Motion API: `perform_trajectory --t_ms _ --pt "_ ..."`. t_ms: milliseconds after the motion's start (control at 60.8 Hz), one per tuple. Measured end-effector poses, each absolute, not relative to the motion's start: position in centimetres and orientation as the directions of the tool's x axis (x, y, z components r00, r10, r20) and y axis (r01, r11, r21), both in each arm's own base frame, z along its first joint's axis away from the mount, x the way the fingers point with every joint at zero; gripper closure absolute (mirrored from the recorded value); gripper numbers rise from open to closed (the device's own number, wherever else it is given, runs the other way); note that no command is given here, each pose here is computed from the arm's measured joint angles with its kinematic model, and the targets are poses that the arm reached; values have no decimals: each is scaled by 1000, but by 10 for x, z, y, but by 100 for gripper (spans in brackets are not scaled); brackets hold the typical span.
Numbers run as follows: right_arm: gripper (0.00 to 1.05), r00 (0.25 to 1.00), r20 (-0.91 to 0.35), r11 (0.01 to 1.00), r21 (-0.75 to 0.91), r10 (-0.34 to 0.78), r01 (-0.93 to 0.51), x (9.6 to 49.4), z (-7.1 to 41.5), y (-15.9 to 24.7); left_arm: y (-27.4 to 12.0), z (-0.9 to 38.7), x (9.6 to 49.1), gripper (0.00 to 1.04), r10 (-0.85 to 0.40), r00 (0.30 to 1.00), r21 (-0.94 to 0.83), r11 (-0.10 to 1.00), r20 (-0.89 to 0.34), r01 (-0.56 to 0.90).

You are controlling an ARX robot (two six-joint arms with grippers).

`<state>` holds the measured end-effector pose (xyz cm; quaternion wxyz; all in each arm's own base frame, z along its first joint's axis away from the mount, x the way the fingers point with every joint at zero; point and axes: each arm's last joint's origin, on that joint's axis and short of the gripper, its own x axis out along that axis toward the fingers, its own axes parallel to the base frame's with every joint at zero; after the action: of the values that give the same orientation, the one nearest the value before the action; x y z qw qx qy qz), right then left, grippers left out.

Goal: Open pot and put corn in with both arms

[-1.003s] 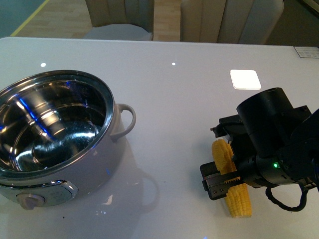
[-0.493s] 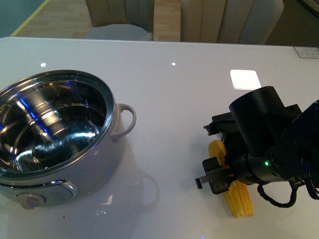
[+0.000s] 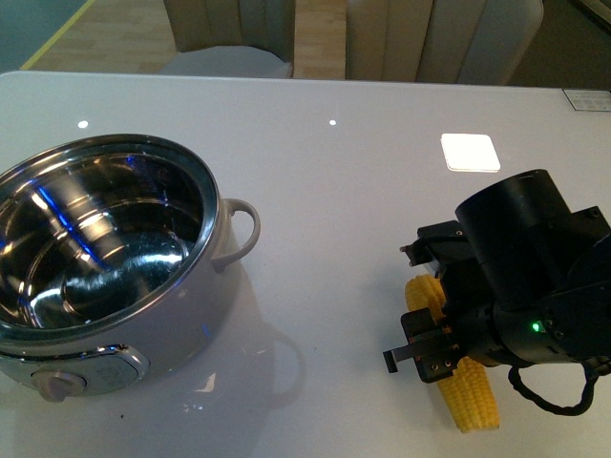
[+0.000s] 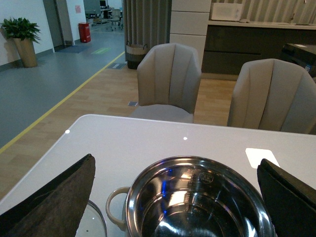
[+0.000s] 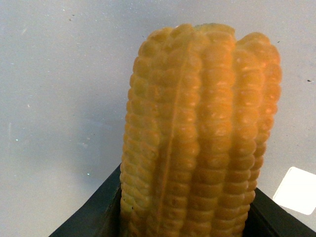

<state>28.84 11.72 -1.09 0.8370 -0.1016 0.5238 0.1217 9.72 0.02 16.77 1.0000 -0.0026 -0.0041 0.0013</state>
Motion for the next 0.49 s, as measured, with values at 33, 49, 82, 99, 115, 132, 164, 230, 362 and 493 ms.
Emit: perform_trajectory --t_ms 33,49,82,99,115,132,164,230,362,493 --pt "58 427 -898 951 -33 107 -308 288 -8 117 0 168 97 7 3 1000 -5 1000 9 -3" --pt "58 429 -896 952 -27 112 -306 287 -6 117 0 168 97 7 3 1000 -5 1000 9 -3" --pt "58 434 -893 952 -23 117 -304 287 -3 117 0 168 97 7 3 1000 -5 1000 9 -3" --pt "58 438 -891 953 -19 122 -303 287 -1 117 0 168 97 7 3 1000 -5 1000 9 -3" --pt "58 440 -889 953 -16 124 -302 287 0 117 0 168 97 7 3 1000 -5 1000 9 -3" --pt "57 444 -887 954 -12 129 -301 287 3 117 0 168 97 7 3 1000 -5 1000 8 -3" --pt "56 449 -883 955 -2 138 -296 286 6 117 0 168 97 7 3 1000 -5 1000 9 -3" --pt "55 456 -876 955 21 160 -295 285 14 118 0 168 97 7 3 1000 -5 1000 9 -3" --pt "52 478 -850 952 80 221 -297 282 35 123 0 168 97 7 3 1000 -5 1000 8 -3" --pt "53 521 -789 931 170 326 -324 280 68 137 0 168 97 7 3 1000 -5 1000 8 -3"
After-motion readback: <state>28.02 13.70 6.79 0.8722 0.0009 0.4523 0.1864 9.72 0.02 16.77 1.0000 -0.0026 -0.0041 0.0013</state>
